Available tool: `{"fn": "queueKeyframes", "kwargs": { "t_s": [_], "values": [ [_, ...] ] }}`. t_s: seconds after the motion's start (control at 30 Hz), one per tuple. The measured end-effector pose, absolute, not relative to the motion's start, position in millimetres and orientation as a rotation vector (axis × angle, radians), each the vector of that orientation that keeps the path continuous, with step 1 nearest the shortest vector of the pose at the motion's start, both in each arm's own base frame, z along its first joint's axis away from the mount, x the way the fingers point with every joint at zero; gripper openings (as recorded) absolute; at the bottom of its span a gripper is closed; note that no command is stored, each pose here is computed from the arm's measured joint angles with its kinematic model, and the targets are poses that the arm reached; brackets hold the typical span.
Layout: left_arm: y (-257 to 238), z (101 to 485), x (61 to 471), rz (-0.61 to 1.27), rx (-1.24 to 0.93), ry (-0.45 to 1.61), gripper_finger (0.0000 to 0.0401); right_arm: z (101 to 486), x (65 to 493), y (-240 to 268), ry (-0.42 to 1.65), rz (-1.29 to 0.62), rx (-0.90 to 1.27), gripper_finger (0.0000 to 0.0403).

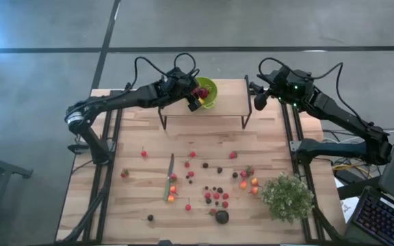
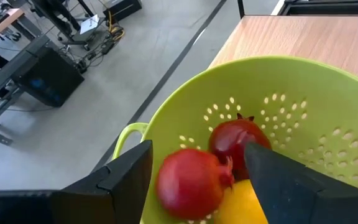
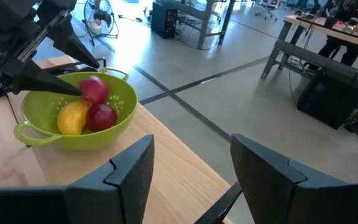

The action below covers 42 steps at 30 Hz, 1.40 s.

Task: Pick & Place Fruit
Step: Put the pomegranate into the green colander on the shelf, then put the red cherry into the green colander on the shelf

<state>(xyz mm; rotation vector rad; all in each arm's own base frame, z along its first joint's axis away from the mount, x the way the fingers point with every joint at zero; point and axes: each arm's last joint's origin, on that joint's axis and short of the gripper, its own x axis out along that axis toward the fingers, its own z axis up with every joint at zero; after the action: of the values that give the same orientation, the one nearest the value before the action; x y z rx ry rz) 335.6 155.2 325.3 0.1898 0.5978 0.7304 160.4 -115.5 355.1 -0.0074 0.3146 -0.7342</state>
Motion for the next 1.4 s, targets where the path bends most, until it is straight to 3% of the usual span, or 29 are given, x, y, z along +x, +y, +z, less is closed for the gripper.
{"fn": "queueKeyframes", "kwargs": {
  "t_s": [0.63, 1.1, 1.4],
  "values": [
    [110.4, 377.2, 296.6, 0.622, 0.192, 0.793, 0.0263, 355.0, 160.4, -115.6, 0.317, -0.734, -0.011, 0.0261],
    [52.5, 376.3, 250.7, 0.511, 0.082, 1.022, 0.0263, 354.6, 160.7, -115.8, 0.321, -0.732, -0.015, 0.0312],
    [25.5, 355.2, 233.7, 0.472, 0.022, 1.213, 0.0263, 354.3, 160.8, -115.7, 0.323, -0.732, -0.015, 0.0345]
  ]
}}
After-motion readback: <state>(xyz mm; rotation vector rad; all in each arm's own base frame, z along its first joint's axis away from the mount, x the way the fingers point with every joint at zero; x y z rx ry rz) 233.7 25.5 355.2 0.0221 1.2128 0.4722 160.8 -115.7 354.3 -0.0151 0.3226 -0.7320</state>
